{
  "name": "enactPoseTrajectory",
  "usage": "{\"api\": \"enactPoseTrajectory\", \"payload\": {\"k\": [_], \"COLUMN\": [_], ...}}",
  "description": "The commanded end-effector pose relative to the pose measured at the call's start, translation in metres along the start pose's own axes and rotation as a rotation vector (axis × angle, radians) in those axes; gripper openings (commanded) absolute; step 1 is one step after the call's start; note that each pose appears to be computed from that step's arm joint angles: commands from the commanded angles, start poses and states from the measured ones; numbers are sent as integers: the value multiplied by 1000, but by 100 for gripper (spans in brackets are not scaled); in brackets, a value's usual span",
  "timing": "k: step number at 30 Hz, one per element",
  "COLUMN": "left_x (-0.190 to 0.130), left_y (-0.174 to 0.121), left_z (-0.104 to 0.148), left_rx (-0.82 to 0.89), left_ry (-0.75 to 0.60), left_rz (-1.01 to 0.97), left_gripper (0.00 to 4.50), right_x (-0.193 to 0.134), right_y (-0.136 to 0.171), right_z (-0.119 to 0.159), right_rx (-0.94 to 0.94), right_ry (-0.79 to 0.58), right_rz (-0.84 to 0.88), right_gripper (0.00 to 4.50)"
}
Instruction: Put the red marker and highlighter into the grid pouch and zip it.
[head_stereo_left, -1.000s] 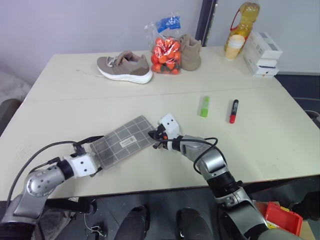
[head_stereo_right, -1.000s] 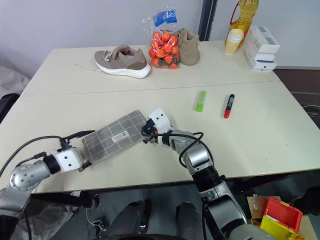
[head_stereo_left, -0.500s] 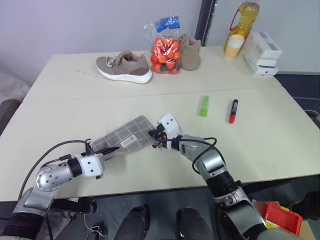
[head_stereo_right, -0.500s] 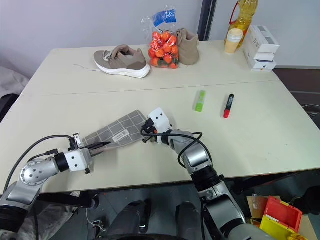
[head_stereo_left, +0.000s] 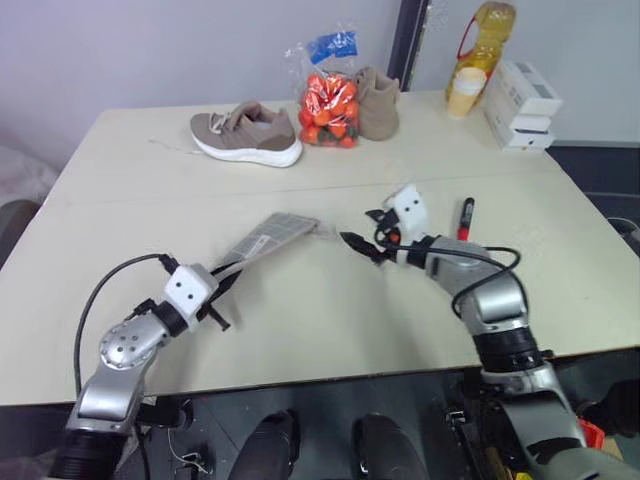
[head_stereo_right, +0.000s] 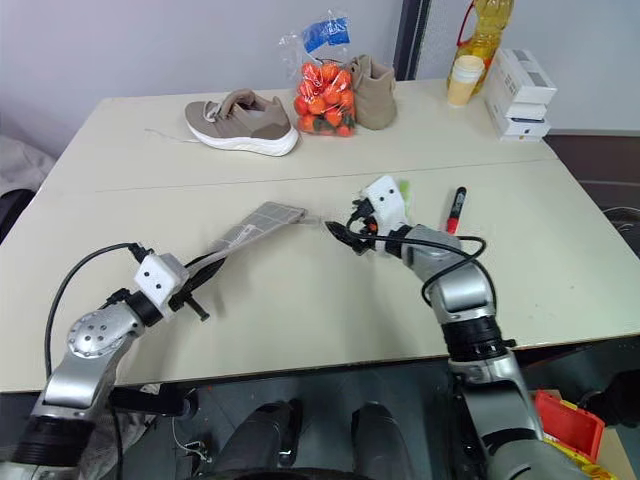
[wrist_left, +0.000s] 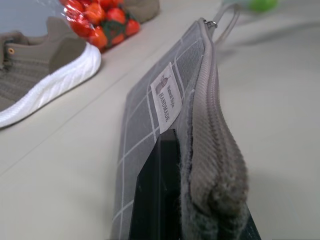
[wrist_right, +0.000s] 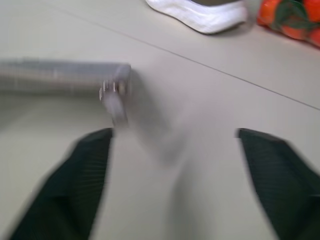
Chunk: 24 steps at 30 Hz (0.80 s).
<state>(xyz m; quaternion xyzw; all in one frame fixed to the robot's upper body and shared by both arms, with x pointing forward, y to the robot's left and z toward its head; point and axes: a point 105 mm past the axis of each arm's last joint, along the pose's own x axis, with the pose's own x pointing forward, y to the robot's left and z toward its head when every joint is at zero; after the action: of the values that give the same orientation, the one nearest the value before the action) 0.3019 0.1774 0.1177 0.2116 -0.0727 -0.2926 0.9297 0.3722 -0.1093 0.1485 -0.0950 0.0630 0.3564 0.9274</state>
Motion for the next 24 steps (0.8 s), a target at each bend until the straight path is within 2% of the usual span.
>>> {"api": "enactPoseTrajectory", "payload": {"k": [1,7,14,15,16,22,23,24], "left_x": [12,29,33,33,32,30,30,30], "left_y": [-4,-21,-32,-32,-33,-34,-35,-34], "left_z": [17,23,25,25,25,25,25,26], "left_rx": [20,20,11,11,12,14,14,15], "left_ry": [-61,-100,-120,-120,-120,-121,-121,-122], "left_rz": [-10,-77,-108,-108,-109,-105,-105,-103], "left_gripper": [0,0,0,0,0,0,0,0], "right_x": [-6,2,13,13,13,13,13,13], "right_y": [8,14,13,12,13,17,18,18], "right_z": [14,18,15,15,14,14,14,15], "right_rx": [-7,3,48,54,55,63,63,57], "right_ry": [-50,-55,-36,-35,-35,-31,-31,-33], "right_rz": [24,-6,-61,-66,-69,-44,-44,-43], "right_gripper": [432,432,432,376,349,32,10,10]}}
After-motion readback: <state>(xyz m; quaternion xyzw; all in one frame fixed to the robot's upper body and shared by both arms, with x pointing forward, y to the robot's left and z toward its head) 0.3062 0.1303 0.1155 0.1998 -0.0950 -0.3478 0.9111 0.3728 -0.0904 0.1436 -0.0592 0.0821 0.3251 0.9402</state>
